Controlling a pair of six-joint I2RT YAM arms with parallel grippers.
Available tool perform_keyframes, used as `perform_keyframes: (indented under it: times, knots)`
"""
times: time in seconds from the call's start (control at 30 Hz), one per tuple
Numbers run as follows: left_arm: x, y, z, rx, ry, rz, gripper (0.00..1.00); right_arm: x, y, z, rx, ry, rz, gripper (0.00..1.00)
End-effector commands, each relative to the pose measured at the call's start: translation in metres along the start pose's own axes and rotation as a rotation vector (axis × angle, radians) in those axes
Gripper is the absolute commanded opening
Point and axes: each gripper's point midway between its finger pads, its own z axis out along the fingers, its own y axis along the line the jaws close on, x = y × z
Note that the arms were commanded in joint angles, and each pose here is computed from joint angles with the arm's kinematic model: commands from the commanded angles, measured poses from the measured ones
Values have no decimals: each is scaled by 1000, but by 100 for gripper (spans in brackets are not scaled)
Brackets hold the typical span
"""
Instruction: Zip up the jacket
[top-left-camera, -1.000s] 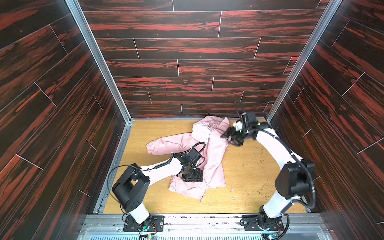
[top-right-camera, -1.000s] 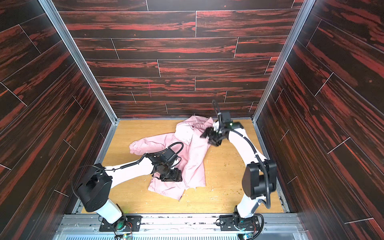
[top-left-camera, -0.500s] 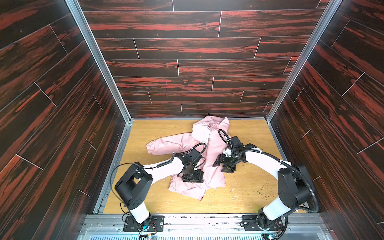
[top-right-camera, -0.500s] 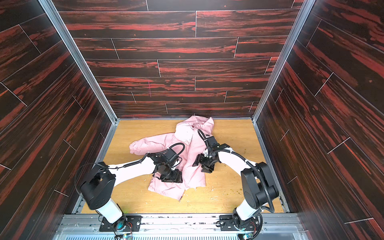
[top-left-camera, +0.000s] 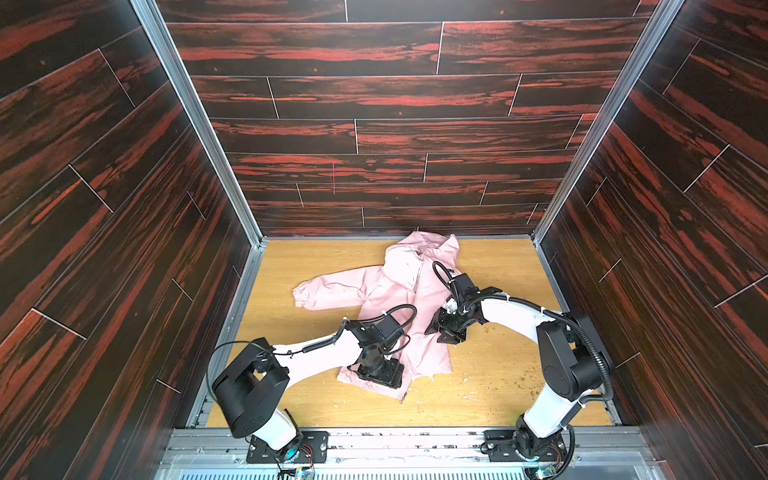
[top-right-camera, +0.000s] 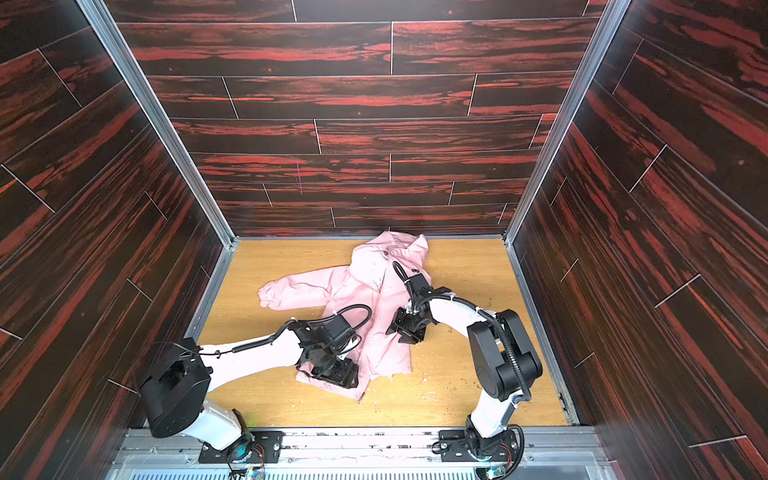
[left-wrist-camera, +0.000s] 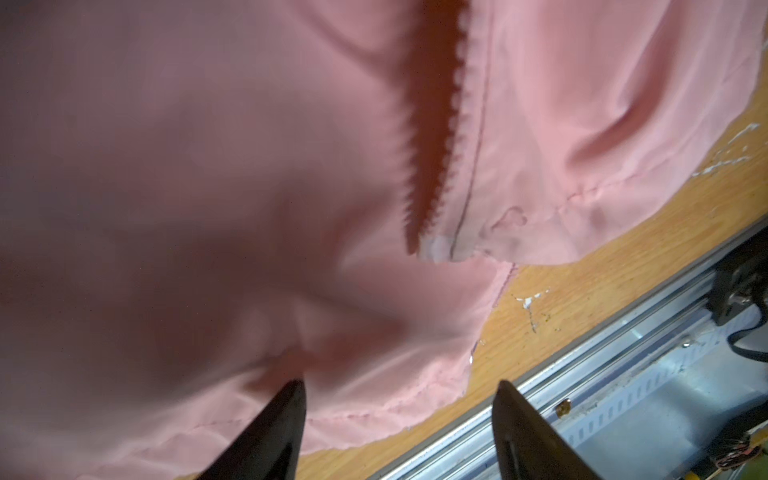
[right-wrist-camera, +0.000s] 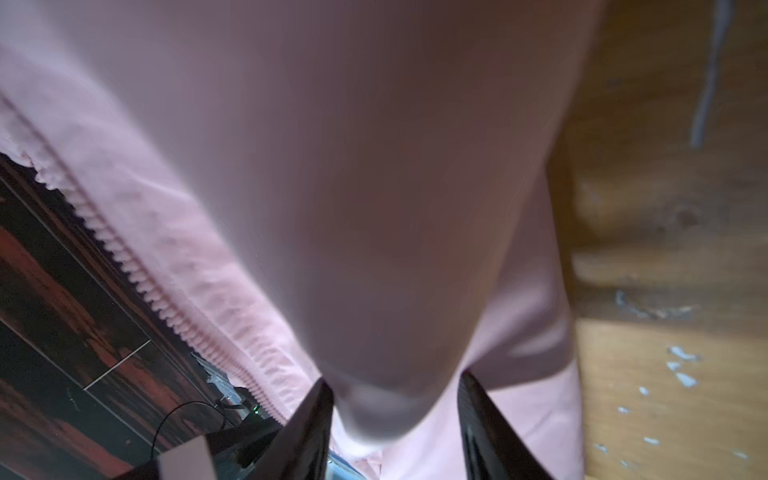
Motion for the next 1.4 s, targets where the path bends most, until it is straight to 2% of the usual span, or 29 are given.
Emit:
perform_keyframes:
  times: [0.0,0.17,0.43,0.63,0.8,0.97,1.37]
  knots:
    - [-2,9,8,-56,19,1,66,-2,-4,8,26,9,21,48]
    - [2,18,17,-90,46,-4,42,3,-16,18,42,31,49,44]
    - [6,28,30,-115,57,-48,1,8,-28,24,58,40,82,43]
    - [1,45,10,-132,5,-94,0,10,-38,28,70,49,109,42]
    - [-18,51,-38,-88,-107,-129,0,13,-46,31,82,58,126,42]
    - [-34,52,-72,-38,-171,-150,0,15,-51,33,91,64,133,42]
    - [-73,56,-141,211,-325,-283,0,14,-71,26,136,26,165,42]
